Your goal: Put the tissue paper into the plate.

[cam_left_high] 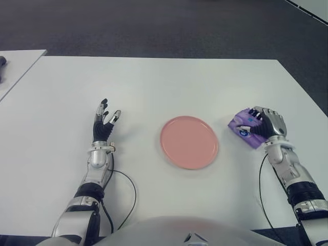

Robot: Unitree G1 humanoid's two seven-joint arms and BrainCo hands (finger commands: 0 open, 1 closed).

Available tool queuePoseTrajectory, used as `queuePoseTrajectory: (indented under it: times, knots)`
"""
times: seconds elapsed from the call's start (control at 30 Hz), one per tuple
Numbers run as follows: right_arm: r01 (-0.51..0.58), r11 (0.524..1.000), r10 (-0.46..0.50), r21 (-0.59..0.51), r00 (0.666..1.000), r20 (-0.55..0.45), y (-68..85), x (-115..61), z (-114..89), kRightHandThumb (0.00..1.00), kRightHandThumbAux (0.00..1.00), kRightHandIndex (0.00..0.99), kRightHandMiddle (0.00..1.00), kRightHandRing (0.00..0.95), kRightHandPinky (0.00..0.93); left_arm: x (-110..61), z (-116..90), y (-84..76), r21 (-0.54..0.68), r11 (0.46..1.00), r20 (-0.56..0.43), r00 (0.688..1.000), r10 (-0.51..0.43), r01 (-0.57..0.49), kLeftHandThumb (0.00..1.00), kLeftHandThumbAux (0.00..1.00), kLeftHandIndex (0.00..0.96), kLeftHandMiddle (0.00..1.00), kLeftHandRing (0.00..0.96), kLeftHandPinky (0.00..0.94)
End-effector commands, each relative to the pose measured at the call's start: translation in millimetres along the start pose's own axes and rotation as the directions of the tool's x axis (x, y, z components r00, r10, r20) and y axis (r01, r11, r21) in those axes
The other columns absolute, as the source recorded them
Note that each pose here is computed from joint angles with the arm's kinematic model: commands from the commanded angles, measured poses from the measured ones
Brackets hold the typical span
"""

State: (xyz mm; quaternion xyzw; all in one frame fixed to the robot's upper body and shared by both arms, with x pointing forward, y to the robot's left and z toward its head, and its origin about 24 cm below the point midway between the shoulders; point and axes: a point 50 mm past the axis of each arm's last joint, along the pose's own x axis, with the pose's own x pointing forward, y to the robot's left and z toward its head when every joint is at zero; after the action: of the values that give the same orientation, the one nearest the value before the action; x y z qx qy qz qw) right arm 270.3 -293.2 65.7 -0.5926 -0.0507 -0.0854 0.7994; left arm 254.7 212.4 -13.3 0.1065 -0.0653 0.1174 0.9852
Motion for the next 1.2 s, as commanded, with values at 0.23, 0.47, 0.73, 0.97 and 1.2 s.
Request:
queuePoseTrajectory:
  times: [0.23,0.47,0.73,0.97,1.2]
  knots:
    - [0.136,0.985,-0.145,0.104,0.985,0.088,-21.7,6.9,20.3,0.952,0.661,0.378,0.499,0.526,0.823,-12.0,-11.9,-4.1,0.0,1.0,-0.063,0.998,0.002,-0.002,0.0,0.454,0.0,0.0,0.0,0.0]
    - [0.24,0.953,-0.274,0.186,0.944,0.184,-45.8,22.0,52.5,0.952,0.66,0.38,0.5,0.527,0.822,-10.6,-12.4,-5.4,-0.004,1.0,-0.066,0.998,-0.004,0.004,0.0,0.457,0.0,0.0,0.0,0.0]
    - [0.249,0.935,-0.317,0.251,0.904,0.285,-48.7,27.2,91.0,0.954,0.659,0.384,0.499,0.527,0.797,-10.3,-10.5,-6.9,-0.005,1.0,-0.044,0.999,-0.009,0.009,0.0,0.464,0.0,0.0,0.0,0.0]
    - [0.222,0.931,-0.318,0.29,0.884,0.343,-55.6,27.9,110.5,0.954,0.659,0.384,0.498,0.526,0.802,-11.3,-9.1,-6.6,0.0,1.0,-0.014,1.0,-0.011,0.011,0.0,0.464,0.0,0.0,0.0,0.0]
    - [0.211,0.927,-0.324,0.311,0.869,0.375,-60.8,29.5,118.1,0.953,0.66,0.382,0.497,0.526,0.805,-11.5,-10.7,-5.9,0.008,1.0,-0.024,1.0,-0.008,0.008,0.0,0.463,0.0,0.0,0.0,0.0]
